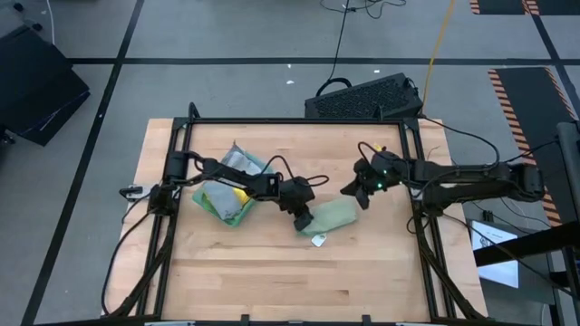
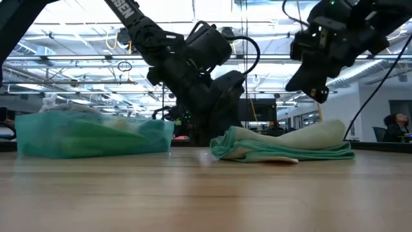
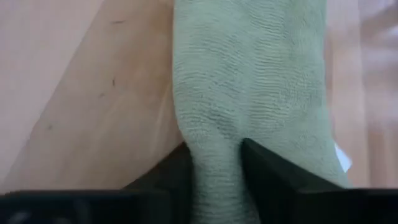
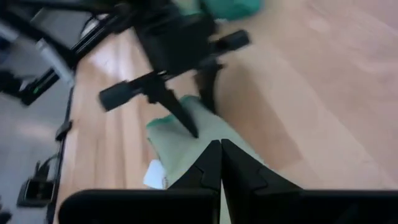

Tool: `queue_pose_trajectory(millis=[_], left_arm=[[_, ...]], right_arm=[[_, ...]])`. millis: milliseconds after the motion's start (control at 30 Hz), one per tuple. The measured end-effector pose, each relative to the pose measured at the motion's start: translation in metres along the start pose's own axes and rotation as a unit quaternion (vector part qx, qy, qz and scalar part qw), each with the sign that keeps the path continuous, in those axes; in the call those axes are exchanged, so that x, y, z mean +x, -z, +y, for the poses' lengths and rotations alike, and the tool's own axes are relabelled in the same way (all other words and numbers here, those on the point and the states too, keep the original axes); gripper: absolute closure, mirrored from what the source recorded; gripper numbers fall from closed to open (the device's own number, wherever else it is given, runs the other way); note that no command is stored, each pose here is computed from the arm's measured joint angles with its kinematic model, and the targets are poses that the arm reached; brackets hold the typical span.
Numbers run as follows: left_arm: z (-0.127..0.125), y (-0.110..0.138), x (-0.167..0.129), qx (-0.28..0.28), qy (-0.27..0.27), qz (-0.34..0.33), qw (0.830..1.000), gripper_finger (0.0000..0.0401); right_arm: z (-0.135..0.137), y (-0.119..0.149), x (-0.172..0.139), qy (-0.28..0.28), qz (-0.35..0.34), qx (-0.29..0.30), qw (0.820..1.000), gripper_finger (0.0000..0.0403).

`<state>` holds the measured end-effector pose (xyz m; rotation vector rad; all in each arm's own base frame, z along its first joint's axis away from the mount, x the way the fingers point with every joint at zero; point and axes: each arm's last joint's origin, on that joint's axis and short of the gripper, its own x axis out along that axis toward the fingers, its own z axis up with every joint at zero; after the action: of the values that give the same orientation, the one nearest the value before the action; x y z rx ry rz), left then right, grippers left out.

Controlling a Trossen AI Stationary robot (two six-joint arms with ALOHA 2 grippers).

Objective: Fold microfiber towels
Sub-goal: Put the light green microfiber cloth into the green bin

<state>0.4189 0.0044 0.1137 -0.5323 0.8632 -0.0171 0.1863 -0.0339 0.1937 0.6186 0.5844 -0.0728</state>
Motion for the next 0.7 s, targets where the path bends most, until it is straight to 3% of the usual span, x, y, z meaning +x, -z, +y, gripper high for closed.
queue_pose_trajectory(millis=[133,200,400,700], left_arm=[[-0.003,0.001,0.002,0.052,0.006,-0.005,0.999,0.0359],[-0.004,0.0,0.002,0.059,0.008,-0.008,0.998,0.0384],[-0.016,-0.017,-0.02,0.1,-0.04,-0.048,0.993,0.0383],[-0.031,-0.04,-0.046,0.172,-0.067,-0.074,0.98,0.0385]], right_arm=[[-0.013,0.0,-0.004,0.036,0.01,0.068,0.997,0.0395],[-0.019,0.001,-0.006,0.044,0.021,0.1,0.994,0.0382],[-0.03,-0.001,-0.011,0.025,0.031,0.146,0.988,0.0301],[-0.041,-0.01,-0.009,-0.009,0.028,0.096,0.995,0.0159]])
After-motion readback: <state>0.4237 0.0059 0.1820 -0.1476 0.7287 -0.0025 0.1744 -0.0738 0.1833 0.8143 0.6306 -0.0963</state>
